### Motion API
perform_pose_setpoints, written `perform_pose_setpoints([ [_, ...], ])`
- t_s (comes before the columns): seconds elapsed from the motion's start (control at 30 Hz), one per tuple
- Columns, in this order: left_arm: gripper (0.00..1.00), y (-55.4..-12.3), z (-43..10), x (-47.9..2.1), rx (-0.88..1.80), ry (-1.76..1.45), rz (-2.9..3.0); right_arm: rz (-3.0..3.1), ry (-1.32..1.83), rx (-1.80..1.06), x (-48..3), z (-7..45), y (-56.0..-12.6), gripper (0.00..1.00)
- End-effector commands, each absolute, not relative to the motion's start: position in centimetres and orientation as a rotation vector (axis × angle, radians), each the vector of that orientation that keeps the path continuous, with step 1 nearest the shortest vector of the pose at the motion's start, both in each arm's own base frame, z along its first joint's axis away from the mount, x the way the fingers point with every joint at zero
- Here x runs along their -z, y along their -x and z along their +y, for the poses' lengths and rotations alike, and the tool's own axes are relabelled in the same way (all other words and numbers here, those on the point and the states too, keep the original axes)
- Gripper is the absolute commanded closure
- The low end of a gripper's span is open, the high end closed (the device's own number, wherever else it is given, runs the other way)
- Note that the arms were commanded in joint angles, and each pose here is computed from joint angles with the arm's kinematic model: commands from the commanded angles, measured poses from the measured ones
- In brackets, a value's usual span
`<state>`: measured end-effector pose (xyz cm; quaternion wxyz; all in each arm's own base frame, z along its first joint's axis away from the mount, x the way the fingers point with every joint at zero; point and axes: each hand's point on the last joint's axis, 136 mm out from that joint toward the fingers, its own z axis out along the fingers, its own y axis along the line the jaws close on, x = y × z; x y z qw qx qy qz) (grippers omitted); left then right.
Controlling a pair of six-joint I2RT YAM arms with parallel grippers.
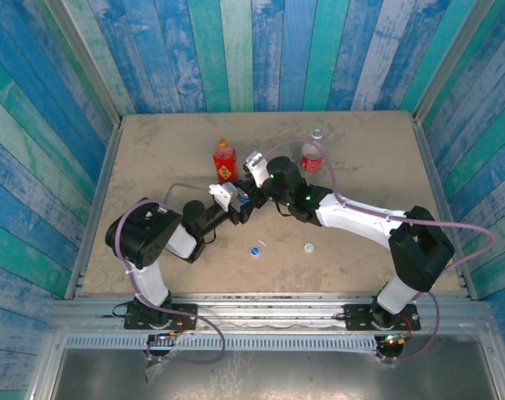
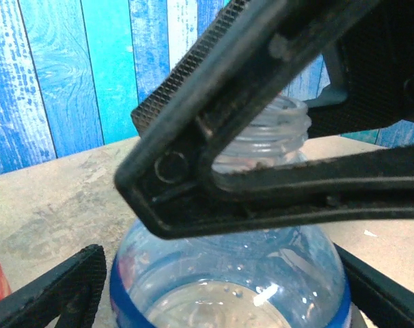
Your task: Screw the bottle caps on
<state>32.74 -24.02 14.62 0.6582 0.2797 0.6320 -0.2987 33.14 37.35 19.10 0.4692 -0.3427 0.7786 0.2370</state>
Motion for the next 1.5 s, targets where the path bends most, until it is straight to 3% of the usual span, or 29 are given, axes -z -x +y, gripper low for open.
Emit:
perform_pose_setpoints([
  [0.0, 0.14, -32.8, -23.9, -14.7, 0.673, -0.638, 1.412, 1.902, 0.823, -0.555, -19.6, 37.2, -33.4, 0.80],
  [0.13, 0.19, -32.8, -24.0, -14.6, 0.678, -0.643, 1.412, 1.899, 0.820, -0.555, -19.6, 37.3, -33.5, 0.80],
  [0.3, 0.34, -32.6, -24.3, -14.5, 0.688, -0.660, 1.409, 1.907, 0.809, -0.544, -19.5, 37.3, -33.9, 0.79],
  [0.4, 0.39, -32.5, -24.3, -14.6, 0.696, -0.661, 1.407, 1.903, 0.805, -0.542, -19.8, 37.2, -33.8, 0.73],
  [0.53, 0.40, -32.1, -24.4, -14.4, 0.717, -0.668, 1.412, 1.873, 0.798, -0.545, -21.1, 36.7, -33.4, 0.55],
  [0.67, 0.40, -31.8, -23.8, -14.8, 0.745, -0.653, 1.397, 1.812, 0.830, -0.586, -23.1, 35.8, -31.5, 0.31],
  [0.77, 0.40, -31.8, -23.1, -15.0, 0.757, -0.632, 1.390, 1.792, 0.864, -0.578, -23.0, 34.1, -29.8, 0.22],
  [1.0, 0.40, -31.9, -22.6, -15.3, 0.758, -0.628, 1.382, 1.839, 1.134, -0.532, -17.3, 32.1, -23.3, 0.26],
  [1.1, 0.40, -31.9, -22.6, -15.4, 0.758, -0.629, 1.376, 1.867, 1.245, -0.537, -14.2, 32.0, -20.9, 0.32],
  [1.47, 0.39, -31.9, -22.6, -14.9, 0.733, -0.649, 1.389, 2.106, 1.357, -0.515, -6.0, 33.3, -19.5, 0.38],
])
